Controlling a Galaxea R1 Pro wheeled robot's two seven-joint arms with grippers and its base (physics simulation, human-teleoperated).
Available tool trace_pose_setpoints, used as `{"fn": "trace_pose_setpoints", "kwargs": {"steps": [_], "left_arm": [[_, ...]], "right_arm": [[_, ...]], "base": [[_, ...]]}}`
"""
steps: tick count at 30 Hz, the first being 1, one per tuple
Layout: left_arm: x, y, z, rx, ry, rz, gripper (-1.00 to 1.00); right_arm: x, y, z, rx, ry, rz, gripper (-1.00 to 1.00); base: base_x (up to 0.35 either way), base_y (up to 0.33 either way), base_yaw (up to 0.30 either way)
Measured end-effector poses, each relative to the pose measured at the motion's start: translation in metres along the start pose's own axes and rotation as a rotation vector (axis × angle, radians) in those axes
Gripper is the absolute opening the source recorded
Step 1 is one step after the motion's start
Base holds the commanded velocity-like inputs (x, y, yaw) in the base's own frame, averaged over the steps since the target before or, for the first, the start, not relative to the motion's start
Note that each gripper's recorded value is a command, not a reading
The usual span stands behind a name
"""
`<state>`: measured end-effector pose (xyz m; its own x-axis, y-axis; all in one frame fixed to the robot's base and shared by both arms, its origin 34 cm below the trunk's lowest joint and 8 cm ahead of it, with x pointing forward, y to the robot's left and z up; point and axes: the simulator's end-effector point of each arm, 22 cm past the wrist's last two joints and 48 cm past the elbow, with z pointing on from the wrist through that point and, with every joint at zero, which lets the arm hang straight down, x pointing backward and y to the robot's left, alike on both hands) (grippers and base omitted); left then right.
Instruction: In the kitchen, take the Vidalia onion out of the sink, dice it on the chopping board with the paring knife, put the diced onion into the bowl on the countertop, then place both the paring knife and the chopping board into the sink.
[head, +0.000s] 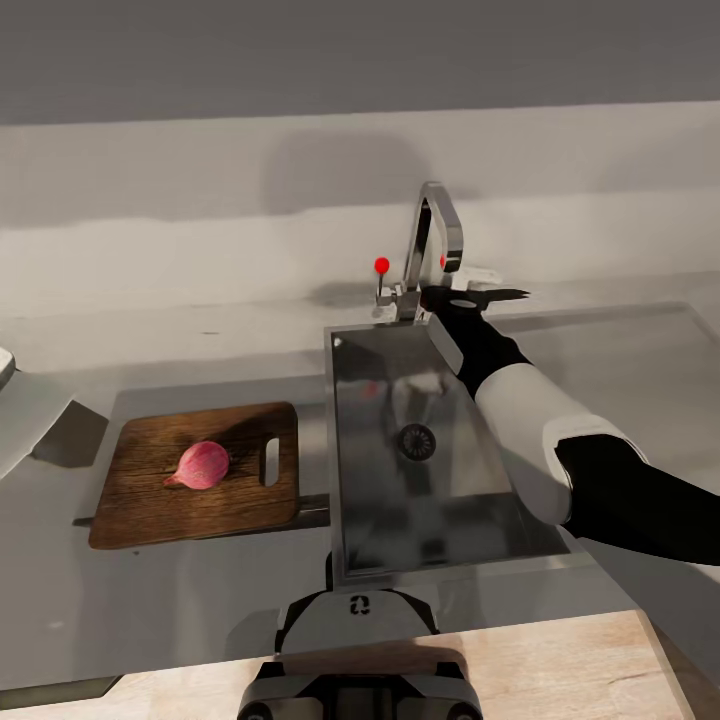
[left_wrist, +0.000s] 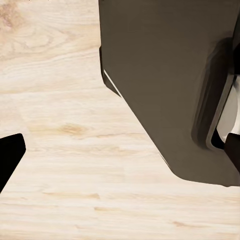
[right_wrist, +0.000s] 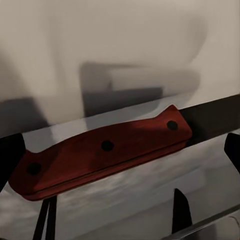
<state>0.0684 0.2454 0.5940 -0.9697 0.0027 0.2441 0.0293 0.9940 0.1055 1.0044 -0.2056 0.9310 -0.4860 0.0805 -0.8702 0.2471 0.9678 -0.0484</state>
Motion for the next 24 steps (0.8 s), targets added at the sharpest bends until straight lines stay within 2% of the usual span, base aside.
{"fn": "trace_pose_setpoints", "kwargs": {"steps": [17,24], "left_arm": [[0.0009,0.0021,0.0004,-0.003,0.002,-0.001,1.0],[0.001,0.0023,0.0005,-0.003,0.003,-0.001,1.0]], "right_arm": [[0.0043,-0.0011,0.0014,0.005,0.004,-0.006,1.0],[0.006,-0.001,0.0016,0.004,0.009,-0.006,1.0]], "base": [[0.001,0.0,0.034],[0.099,0.0,0.004]]}}
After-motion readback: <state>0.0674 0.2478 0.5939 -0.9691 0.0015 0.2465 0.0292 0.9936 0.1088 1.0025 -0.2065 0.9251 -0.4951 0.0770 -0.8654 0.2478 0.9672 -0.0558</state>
